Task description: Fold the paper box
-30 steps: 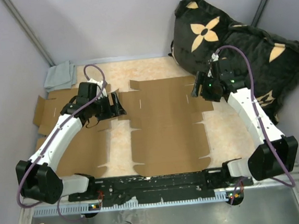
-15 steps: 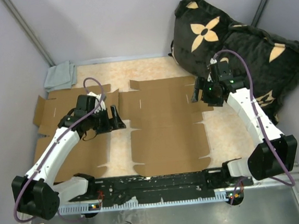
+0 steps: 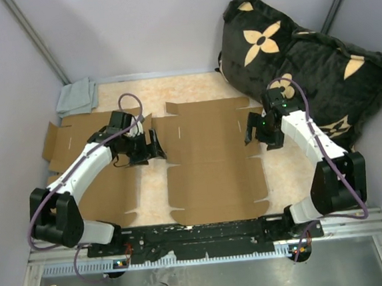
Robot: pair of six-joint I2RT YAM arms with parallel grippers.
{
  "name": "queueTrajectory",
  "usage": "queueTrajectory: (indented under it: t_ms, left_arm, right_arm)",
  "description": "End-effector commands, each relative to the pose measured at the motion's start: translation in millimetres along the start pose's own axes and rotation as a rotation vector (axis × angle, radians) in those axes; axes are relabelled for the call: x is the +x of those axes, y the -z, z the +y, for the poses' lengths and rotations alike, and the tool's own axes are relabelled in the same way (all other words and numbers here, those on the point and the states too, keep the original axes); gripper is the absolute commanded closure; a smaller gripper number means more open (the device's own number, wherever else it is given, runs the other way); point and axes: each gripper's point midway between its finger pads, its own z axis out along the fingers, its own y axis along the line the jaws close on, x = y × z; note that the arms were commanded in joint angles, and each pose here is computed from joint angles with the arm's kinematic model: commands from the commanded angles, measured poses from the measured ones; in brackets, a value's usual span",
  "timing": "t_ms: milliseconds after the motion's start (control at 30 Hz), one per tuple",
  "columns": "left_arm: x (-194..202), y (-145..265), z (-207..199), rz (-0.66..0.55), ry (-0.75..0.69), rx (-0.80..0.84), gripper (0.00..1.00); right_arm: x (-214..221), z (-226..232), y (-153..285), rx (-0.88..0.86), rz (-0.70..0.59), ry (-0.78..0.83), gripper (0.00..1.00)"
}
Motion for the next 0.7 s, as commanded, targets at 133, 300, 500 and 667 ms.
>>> queueTrajectory:
  t_ms: [133, 300, 500, 667]
  left_arm:
    - [-11.1, -28.5, -0.7, 0.046, 0.035, 0.02, 0.1]
    - [-15.6, -43.7, -1.2, 0.075, 0.049, 0.033, 0.11]
    - [-20.0, -58.5, 0.5, 0.092, 0.04, 0.043, 0.11]
    - [-18.6, -71.3, 7.5, 0.13, 0.044, 0.021, 0.12]
  right_arm:
    - [4.5, -6.8, -34.7, 0.036, 0.057, 0.004, 0.2]
    - [5.5, -12.5, -48.8, 0.055, 0.064, 0.023, 0.23]
    - [0.6, -16.6, -59.8, 0.077, 0.056, 0.043, 0.22]
    - [-5.1, -17.3, -67.6, 0.089, 0.054, 0.056, 0.22]
